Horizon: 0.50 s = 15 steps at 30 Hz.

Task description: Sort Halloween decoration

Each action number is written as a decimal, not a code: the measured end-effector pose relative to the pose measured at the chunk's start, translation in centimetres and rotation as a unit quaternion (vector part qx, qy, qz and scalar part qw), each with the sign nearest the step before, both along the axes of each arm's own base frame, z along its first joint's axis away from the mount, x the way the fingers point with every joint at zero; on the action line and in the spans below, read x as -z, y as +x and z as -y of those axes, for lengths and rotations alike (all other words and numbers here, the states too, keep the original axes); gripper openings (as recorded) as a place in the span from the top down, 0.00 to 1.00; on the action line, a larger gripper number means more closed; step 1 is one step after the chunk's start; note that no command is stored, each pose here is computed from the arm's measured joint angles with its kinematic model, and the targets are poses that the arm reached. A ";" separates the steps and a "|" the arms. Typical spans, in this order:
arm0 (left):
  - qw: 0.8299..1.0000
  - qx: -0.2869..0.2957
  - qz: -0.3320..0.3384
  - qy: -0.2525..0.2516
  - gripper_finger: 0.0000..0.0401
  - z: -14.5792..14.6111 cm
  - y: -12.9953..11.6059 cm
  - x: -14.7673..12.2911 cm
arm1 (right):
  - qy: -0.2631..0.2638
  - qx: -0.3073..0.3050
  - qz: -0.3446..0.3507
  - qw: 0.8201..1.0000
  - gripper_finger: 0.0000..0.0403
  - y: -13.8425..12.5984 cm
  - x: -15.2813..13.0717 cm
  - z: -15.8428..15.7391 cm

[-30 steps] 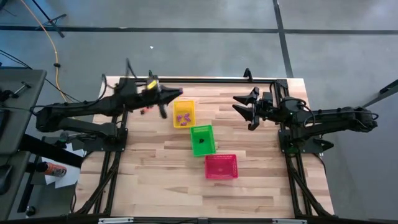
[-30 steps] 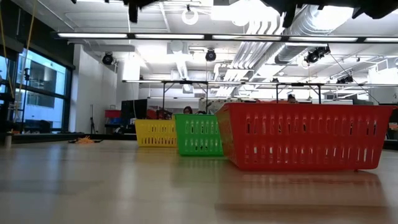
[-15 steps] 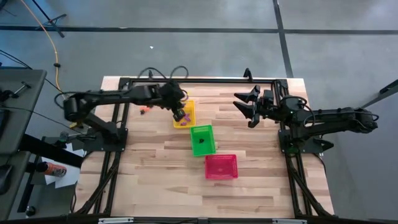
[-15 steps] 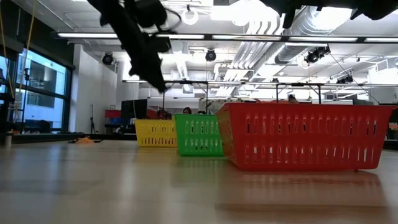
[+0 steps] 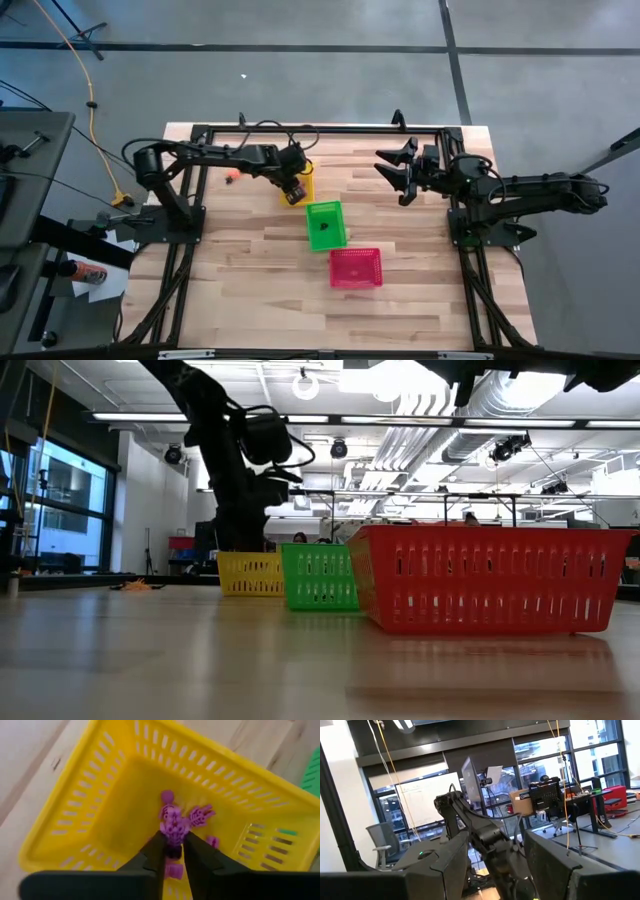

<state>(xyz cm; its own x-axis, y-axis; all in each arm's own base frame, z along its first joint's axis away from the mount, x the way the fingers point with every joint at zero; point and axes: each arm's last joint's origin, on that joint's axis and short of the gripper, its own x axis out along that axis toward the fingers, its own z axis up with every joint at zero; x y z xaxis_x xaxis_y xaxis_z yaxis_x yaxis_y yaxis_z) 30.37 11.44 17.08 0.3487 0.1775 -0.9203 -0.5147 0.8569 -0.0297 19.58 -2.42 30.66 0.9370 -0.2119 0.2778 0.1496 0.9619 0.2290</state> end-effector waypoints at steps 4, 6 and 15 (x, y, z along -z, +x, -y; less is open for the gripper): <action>1.000 -0.006 0.015 0.003 0.75 -0.1 -0.2 -0.8 | 0.000 -0.002 -0.005 1.000 0.53 0.0 0.1 0.0; 1.000 -0.009 0.026 0.004 0.70 -0.2 -0.5 -1.5 | 0.000 -0.002 -0.007 1.000 0.53 0.0 0.1 0.0; 0.990 -0.056 0.130 -0.021 0.53 -1.0 -2.7 -6.5 | 0.014 -0.004 -0.005 1.000 0.53 0.0 0.1 0.0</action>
